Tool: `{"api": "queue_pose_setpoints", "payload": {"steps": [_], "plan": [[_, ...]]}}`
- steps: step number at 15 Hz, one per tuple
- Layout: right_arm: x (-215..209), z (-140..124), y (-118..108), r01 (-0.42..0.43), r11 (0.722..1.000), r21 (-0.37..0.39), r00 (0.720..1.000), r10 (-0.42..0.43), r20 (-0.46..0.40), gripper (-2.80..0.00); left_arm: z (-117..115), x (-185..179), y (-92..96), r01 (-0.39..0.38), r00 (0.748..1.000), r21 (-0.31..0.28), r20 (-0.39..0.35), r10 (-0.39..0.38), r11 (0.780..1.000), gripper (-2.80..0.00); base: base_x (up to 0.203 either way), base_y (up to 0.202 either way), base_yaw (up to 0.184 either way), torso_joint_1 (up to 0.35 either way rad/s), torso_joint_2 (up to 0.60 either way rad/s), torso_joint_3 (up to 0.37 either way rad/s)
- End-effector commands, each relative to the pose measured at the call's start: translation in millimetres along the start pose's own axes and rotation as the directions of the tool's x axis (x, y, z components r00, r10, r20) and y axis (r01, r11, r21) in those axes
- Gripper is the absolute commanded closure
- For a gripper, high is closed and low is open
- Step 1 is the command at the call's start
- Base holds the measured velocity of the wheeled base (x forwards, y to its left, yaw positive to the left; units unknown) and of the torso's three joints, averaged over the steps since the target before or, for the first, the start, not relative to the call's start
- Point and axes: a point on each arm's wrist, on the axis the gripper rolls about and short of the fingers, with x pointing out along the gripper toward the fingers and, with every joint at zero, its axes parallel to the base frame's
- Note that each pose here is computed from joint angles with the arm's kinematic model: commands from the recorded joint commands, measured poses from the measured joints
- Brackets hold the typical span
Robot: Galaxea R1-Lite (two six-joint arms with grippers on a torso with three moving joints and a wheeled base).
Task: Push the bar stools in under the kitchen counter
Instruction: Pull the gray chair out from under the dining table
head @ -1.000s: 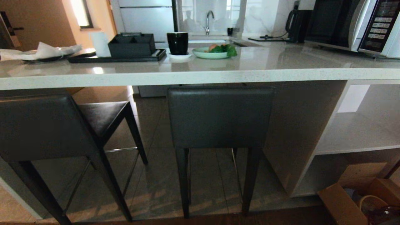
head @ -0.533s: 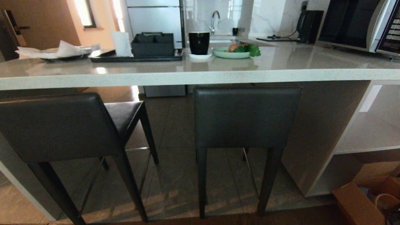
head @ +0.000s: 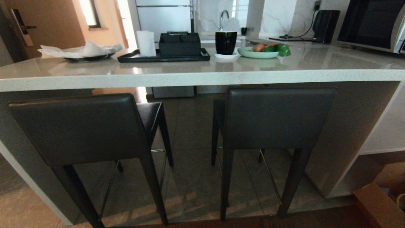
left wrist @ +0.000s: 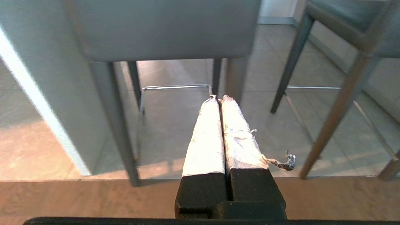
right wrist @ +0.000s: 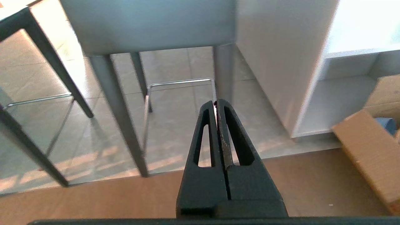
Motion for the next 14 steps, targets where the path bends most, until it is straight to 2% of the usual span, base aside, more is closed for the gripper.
{"api": "queue_pose_setpoints", "payload": {"steps": [1, 14], "plan": [[0.2, -0.4, 0.0, 0.0, 1.0, 0.0, 1.0, 0.0, -0.003, 0.0, 0.2, 0.0, 0.0, 0.0, 1.0, 0.0, 0.0, 0.0, 1.0, 0.0, 0.0, 0.196, -0.003, 0.002, 0.0, 0.006], [0.1, -0.4, 0.0, 0.0, 1.0, 0.0, 1.0, 0.0, -0.002, 0.0, -0.1, 0.1, 0.0, 0.0, 1.0, -0.002, -0.001, 0.0, 1.0, 0.0, 0.0, 0.197, -0.002, 0.002, 0.0, 0.002]]}}
